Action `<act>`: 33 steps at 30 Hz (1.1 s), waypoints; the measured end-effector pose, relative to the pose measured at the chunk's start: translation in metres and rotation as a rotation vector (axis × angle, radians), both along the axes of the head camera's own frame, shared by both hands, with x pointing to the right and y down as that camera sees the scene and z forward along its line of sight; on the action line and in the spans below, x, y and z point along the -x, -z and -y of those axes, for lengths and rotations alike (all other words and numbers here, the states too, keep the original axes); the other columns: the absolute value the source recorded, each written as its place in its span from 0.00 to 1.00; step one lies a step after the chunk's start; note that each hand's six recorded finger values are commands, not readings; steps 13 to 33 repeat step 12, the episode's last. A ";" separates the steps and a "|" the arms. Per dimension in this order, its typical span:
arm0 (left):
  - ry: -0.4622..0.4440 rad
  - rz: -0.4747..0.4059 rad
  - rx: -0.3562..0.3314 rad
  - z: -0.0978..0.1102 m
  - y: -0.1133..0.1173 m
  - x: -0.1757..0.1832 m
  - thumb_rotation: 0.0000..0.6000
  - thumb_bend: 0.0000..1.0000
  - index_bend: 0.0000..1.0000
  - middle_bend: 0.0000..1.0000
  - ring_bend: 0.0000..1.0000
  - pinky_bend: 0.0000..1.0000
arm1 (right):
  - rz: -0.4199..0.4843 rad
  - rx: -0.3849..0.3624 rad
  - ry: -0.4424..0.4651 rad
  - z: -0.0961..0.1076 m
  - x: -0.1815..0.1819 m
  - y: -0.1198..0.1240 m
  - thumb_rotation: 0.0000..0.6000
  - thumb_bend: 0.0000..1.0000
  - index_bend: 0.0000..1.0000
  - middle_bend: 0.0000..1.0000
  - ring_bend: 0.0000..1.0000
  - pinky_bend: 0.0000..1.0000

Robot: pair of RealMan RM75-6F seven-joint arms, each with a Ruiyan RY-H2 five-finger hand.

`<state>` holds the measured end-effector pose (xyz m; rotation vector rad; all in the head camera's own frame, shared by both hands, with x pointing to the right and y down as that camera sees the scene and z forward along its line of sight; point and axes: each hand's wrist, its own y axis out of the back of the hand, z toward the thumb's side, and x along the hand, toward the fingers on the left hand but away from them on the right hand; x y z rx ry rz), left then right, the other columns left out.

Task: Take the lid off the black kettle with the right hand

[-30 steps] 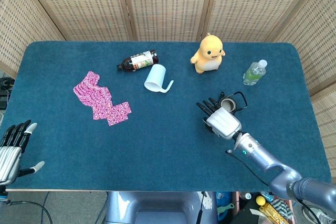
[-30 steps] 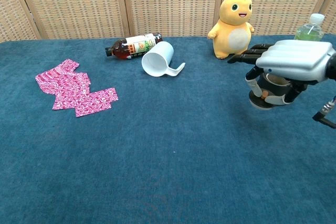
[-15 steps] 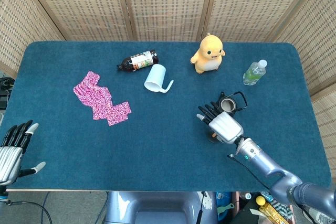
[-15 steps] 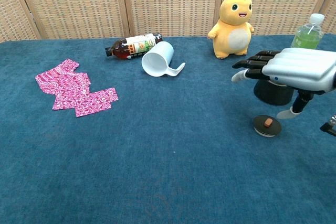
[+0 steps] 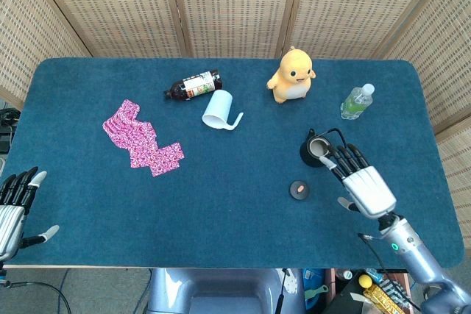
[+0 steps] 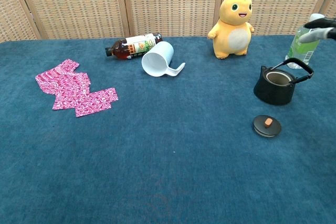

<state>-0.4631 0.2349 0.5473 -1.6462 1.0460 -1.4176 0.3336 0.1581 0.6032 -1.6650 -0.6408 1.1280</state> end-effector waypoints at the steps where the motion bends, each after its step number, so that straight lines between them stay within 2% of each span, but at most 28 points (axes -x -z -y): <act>1: 0.001 0.001 -0.002 0.000 0.001 0.000 1.00 0.12 0.00 0.00 0.00 0.00 | 0.005 -0.005 -0.033 -0.008 -0.010 0.004 1.00 0.00 0.00 0.00 0.00 0.00; 3: 0.000 0.001 -0.007 0.000 0.002 0.000 1.00 0.12 0.00 0.00 0.00 0.00 | 0.005 -0.014 -0.087 -0.020 -0.026 0.010 1.00 0.00 0.00 0.00 0.00 0.00; 7: -0.003 0.003 -0.003 -0.003 0.003 0.000 1.00 0.12 0.00 0.00 0.00 0.00 | -0.017 -0.026 -0.260 -0.048 -0.062 0.024 1.00 0.00 0.00 0.00 0.00 0.00; 12: 0.001 0.003 -0.005 -0.004 0.005 0.000 1.00 0.12 0.00 0.00 0.00 0.00 | 0.013 -0.010 -0.392 -0.064 -0.078 0.036 1.00 0.00 0.00 0.00 0.00 0.00; 33: 0.001 0.003 -0.005 -0.004 0.005 0.000 1.00 0.12 0.00 0.00 0.00 0.00 | 0.013 -0.010 -0.392 -0.064 -0.078 0.036 1.00 0.00 0.00 0.00 0.00 0.00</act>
